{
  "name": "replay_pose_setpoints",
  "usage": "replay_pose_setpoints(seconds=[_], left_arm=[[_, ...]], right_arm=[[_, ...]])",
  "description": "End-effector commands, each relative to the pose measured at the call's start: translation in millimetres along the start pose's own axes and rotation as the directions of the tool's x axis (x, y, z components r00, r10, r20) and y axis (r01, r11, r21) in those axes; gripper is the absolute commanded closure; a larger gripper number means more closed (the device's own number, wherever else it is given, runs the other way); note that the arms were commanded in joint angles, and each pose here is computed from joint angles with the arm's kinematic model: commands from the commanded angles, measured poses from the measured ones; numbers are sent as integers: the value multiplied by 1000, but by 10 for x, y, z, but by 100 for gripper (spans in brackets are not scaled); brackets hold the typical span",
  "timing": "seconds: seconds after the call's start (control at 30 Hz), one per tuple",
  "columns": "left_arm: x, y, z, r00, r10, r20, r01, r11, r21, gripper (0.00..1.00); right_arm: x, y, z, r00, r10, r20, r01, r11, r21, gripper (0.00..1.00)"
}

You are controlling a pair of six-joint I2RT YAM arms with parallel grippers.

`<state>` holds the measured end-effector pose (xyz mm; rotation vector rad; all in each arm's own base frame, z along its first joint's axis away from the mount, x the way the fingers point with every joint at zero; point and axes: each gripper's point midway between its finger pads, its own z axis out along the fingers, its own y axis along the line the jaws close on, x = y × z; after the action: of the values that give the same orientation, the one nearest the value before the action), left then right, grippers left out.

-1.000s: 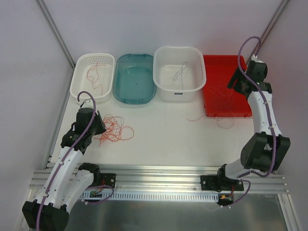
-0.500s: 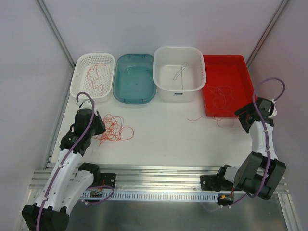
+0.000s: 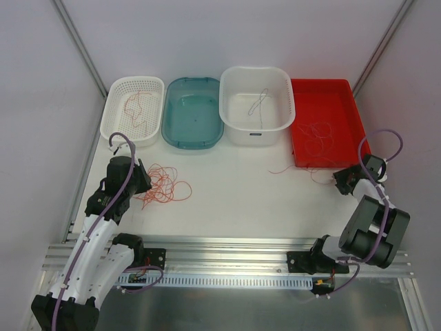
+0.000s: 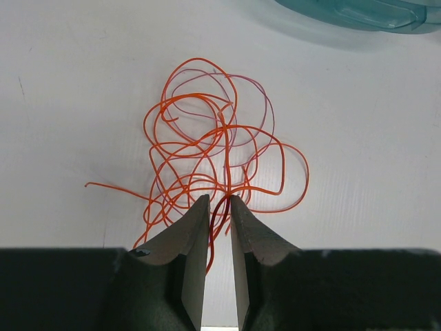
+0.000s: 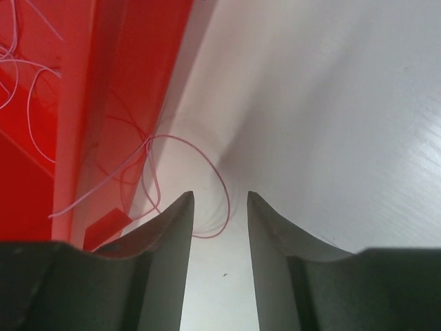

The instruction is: Untangle the cables

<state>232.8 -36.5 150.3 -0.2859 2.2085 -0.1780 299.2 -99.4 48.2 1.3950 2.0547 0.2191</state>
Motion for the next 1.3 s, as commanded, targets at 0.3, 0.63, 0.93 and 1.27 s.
replay_pose_setpoints(seconds=[0.3,0.63,0.93,1.27], left_arm=[[-31,13,9,1000,14,19,-14,1000,4,81],[-26,14,20,1000,15,14,-15,1000,2,81],[-19,10,24,1000,15,10,-15,1000,3,81],[-1,-2,45,1000,17,-5,-17,1000,8,81]], right_arm=[[-116,76,351,1000,10,-13,-12,990,-140,65],[36,158,385,996,-14,-85,-4,977,-212,79],[-28,402,-9,997,15,-78,-37,956,-290,99],[-490,1185,-1284,1000,-27,12,29,898,-438,99]])
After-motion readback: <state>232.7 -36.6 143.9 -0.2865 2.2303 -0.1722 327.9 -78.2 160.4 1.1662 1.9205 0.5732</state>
